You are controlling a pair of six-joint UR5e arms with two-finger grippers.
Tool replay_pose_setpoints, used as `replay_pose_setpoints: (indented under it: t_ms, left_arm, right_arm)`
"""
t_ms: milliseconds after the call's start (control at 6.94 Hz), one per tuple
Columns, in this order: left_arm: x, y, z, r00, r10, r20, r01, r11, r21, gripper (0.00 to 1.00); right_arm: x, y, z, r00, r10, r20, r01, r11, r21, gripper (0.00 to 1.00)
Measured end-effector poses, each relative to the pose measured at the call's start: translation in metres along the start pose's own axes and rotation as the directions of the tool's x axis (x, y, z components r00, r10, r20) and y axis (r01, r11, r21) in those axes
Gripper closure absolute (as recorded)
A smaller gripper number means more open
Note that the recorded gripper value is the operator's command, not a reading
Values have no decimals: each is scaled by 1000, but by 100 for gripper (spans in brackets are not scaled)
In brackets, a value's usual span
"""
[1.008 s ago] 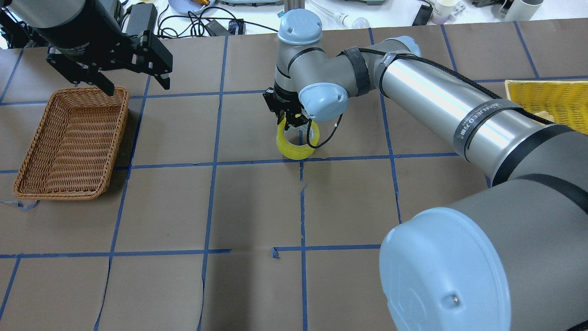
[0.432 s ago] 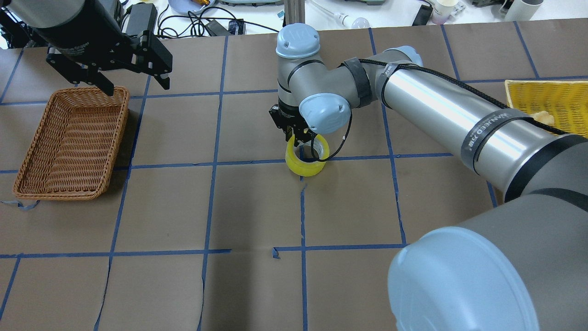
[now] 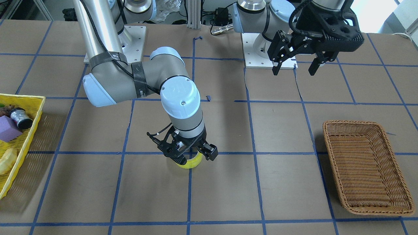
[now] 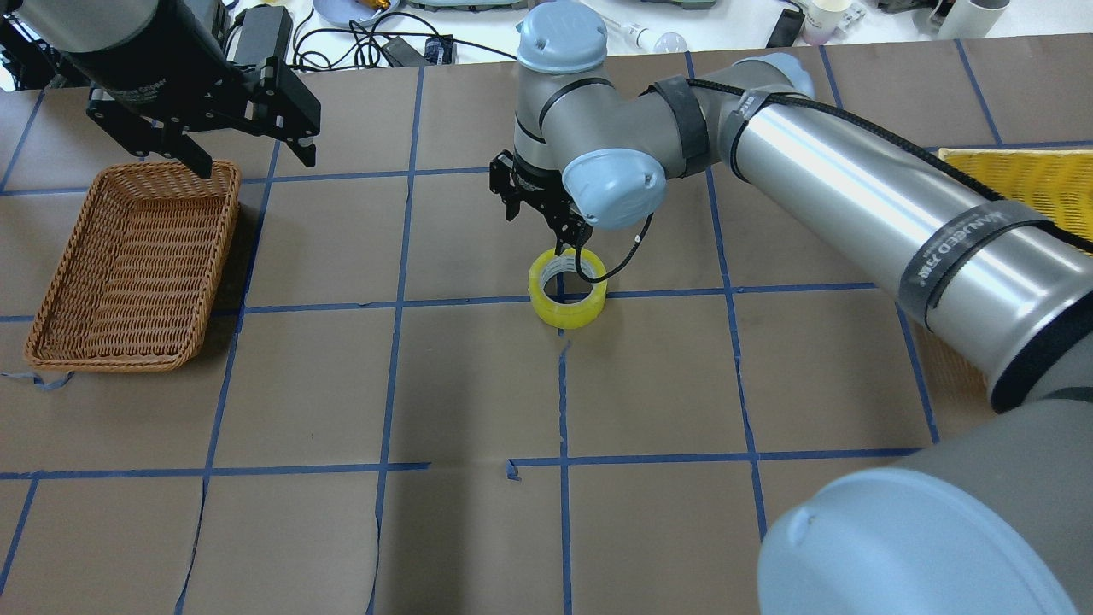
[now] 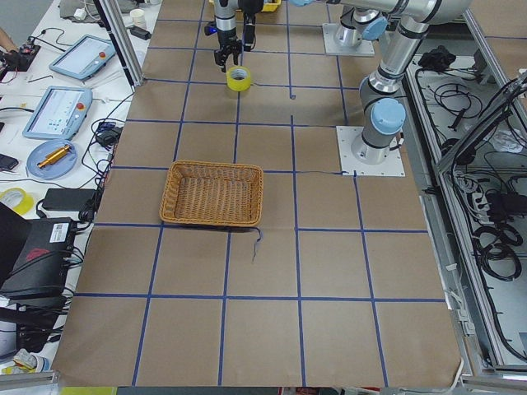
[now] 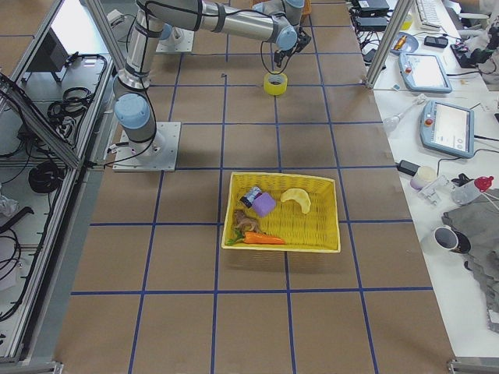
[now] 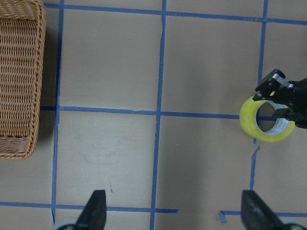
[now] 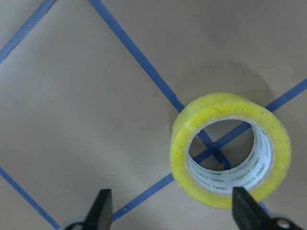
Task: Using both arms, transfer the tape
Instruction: 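Release the tape roll on the table and raise the right gripper away, then reach the left gripper to the tape roll and grasp its rim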
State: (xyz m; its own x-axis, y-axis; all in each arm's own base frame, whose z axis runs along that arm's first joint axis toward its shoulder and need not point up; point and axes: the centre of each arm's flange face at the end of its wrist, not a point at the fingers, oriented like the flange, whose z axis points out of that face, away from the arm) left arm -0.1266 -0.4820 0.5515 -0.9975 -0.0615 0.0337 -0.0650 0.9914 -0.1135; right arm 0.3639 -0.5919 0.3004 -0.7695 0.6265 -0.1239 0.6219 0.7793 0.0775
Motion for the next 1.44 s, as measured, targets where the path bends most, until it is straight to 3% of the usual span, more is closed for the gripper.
replay_pose_setpoints:
  t_ms: [288, 432, 576, 720, 864, 1008, 1297, 1441]
  left_arm:
    - [0, 1, 2, 1000, 0, 0, 0, 1000, -4, 0]
    - [0, 0, 3, 1000, 0, 0, 0, 1000, -5, 0]
    - [0, 0, 4, 1000, 0, 1, 0, 1000, -7, 0]
    - [0, -1, 6, 1000, 0, 1, 0, 1000, -12, 0]
    - [0, -2, 12, 1000, 1, 8, -1, 1000, -21, 0]
    - [0, -8, 25, 1000, 2, 23, -1, 999, -32, 0]
    - [16, -22, 62, 999, -32, 35, 34, 998, -51, 0]
    - [44, -27, 86, 994, -108, 35, 110, 993, -52, 0]
  right_arm:
    - [48, -57, -67, 998, -61, -11, 61, 998, 31, 0]
    - [90, -90, -107, 986, -159, -47, 161, 987, 20, 0]
    - [131, -110, -145, 946, -311, -93, 313, 950, 5, 0]
    - [161, -115, -177, 881, -449, -147, 453, 891, -7, 0]
    - [179, -110, -199, 833, -522, -183, 527, 849, -25, 0]
    - [187, -106, -208, 811, -550, -197, 551, 833, -54, 0]
    - [192, -101, -208, 800, -566, -200, 561, 823, -89, 0]
    - [193, -100, -209, 796, -571, -200, 565, 820, -91, 0]
